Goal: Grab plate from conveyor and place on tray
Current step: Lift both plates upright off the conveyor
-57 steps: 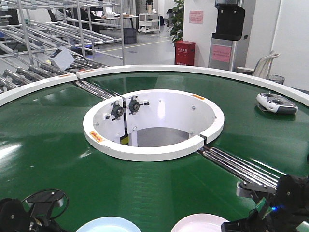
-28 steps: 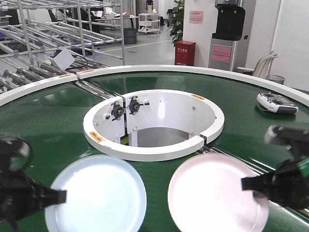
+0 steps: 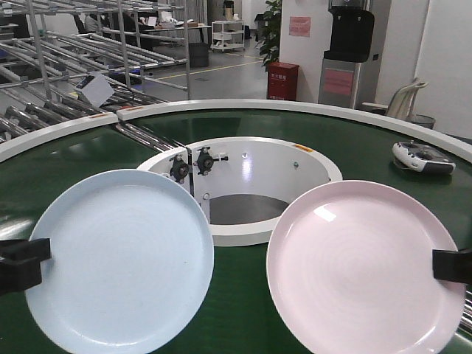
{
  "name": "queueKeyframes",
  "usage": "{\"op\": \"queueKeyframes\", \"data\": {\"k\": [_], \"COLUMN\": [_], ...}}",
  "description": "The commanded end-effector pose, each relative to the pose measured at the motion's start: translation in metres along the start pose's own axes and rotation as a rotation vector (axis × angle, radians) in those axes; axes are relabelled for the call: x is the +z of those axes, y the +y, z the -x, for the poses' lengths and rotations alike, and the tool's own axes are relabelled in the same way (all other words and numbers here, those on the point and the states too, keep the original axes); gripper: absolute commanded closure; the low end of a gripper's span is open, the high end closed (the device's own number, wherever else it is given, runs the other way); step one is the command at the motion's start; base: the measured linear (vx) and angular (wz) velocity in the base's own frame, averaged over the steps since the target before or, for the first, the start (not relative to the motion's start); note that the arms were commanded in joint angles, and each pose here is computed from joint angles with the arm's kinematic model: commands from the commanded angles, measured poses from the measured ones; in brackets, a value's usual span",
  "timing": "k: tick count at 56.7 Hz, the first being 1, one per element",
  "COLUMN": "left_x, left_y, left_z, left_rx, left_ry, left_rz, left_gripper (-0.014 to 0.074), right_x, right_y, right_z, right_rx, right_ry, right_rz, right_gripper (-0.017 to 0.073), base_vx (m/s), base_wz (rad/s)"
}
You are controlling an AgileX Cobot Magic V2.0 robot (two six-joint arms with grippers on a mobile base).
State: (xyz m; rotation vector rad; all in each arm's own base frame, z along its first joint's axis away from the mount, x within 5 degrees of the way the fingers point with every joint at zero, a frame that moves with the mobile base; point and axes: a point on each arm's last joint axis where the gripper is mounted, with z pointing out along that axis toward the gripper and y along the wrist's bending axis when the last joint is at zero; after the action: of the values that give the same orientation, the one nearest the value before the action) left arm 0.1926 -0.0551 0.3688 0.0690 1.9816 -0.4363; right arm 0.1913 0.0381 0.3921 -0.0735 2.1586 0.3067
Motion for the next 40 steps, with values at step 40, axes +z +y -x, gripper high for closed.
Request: {"op": "queueKeyframes", "data": {"k": [40], "left_x": [-0.0095], "left_y": [-0.0046], "left_z": [0.0158], "left_rx": [-0.008], "left_ry": [-0.113], "left_rz": [-0.016], "left_gripper": [0.0599], "right_x": [-0.0105], "right_y": [0.0026], "right_z": [0.0116], "right_rx": [-0.005], "right_ry": [-0.098], "right_rz": [0.010], "right_gripper": [0.0569], "base_vx": [0.00], "base_wz": [0.00]}}
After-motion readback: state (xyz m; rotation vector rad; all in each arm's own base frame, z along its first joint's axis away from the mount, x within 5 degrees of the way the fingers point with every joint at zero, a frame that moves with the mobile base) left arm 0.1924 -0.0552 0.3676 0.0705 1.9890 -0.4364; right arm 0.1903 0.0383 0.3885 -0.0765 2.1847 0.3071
